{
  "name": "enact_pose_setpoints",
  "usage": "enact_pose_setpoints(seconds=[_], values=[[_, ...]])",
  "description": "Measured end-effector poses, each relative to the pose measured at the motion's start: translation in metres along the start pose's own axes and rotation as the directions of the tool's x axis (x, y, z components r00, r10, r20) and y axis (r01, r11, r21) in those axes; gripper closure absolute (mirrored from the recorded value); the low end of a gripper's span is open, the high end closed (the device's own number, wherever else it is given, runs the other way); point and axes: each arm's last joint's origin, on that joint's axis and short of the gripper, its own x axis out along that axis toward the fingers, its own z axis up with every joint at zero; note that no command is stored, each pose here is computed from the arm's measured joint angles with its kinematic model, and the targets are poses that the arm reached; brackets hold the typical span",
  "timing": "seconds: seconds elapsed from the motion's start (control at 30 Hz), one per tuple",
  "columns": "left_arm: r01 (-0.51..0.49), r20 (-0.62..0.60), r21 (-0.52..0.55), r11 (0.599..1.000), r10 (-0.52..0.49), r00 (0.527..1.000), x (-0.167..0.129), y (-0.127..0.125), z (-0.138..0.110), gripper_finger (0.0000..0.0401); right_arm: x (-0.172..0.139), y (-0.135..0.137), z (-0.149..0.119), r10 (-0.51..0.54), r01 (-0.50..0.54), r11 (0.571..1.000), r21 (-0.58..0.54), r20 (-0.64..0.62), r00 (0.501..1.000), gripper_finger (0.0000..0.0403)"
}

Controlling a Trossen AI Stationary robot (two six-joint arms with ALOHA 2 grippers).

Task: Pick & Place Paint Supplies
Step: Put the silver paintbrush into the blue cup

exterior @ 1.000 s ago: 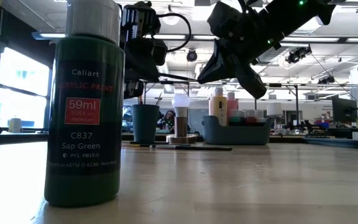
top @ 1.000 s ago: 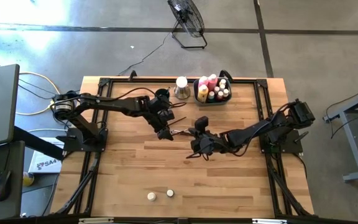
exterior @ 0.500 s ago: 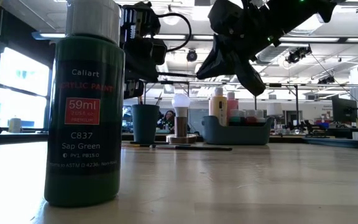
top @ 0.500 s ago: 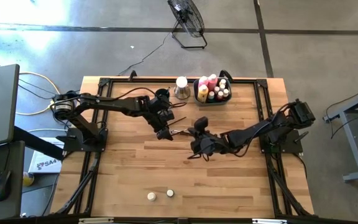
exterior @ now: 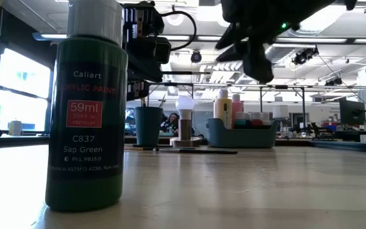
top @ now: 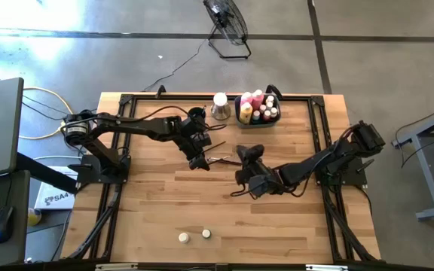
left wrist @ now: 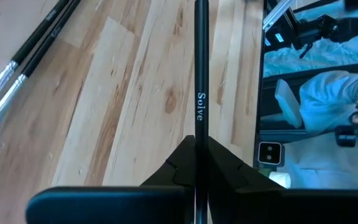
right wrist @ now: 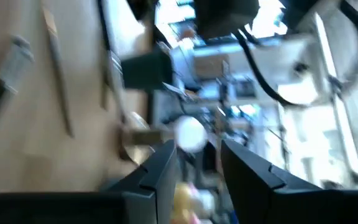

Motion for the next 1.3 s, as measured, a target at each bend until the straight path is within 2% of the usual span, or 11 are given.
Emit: enact_pose_setpoints(seconds=[0.13,0.27,0.43,0.5,0.6,0.7,0.8,0.9,1.07,1.13,1.3], values=[[-0.003,0.005,0.058,0.998,0.003,1.000,-0.001,0.002,0.001,0.0391,-0.014,-0.010,-0.007,-0.007,0.008,0.998,0.054,-0.019,1.000,0.0281],[-0.033,0.034,0.160,0.987,0.028,0.999,-0.003,0.003,0.003,0.0391,-0.028,-0.020,-0.026,0.149,-0.151,0.956,0.250,0.029,0.988,0.0296],[-0.055,0.119,0.329,0.943,0.016,0.993,-0.003,0.000,0.012,0.0391,-0.037,-0.030,-0.049,0.389,-0.365,0.777,0.513,0.064,0.919,0.0311],[-0.070,0.161,0.397,0.915,0.006,0.987,-0.004,-0.003,0.016,0.0391,-0.040,-0.031,-0.053,0.470,-0.429,0.702,0.569,0.084,0.879,0.0313],[-0.092,0.215,0.485,0.870,-0.016,0.977,-0.005,-0.006,0.021,0.0391,-0.042,-0.029,-0.054,0.544,-0.492,0.635,0.595,0.107,0.832,0.0314],[-0.107,0.243,0.541,0.834,-0.033,0.969,-0.005,-0.008,0.024,0.0391,-0.043,-0.029,-0.054,0.564,-0.506,0.600,0.620,0.120,0.817,0.0314],[-0.111,0.244,0.559,0.822,-0.036,0.969,-0.005,-0.008,0.025,0.0391,-0.042,-0.027,-0.054,0.567,-0.505,0.596,0.624,0.118,0.815,0.0314],[-0.062,0.221,0.575,0.816,-0.082,0.972,-0.008,-0.011,0.024,0.0391,-0.041,-0.023,-0.059,0.569,-0.494,0.599,0.630,0.099,0.816,0.0314],[-0.078,0.268,0.638,0.766,-0.126,0.955,-0.018,-0.022,0.027,0.0391,-0.032,-0.002,-0.079,0.574,-0.458,0.566,0.686,0.070,0.816,0.0314],[-0.105,0.289,0.657,0.747,-0.120,0.950,-0.023,-0.024,0.028,0.0391,-0.028,0.008,-0.087,0.577,-0.463,0.527,0.713,0.100,0.811,0.0314],[-0.154,0.332,0.658,0.737,-0.101,0.938,-0.032,-0.020,0.032,0.0391,-0.021,0.023,-0.099,0.512,-0.539,0.370,0.757,0.319,0.798,0.0329]])
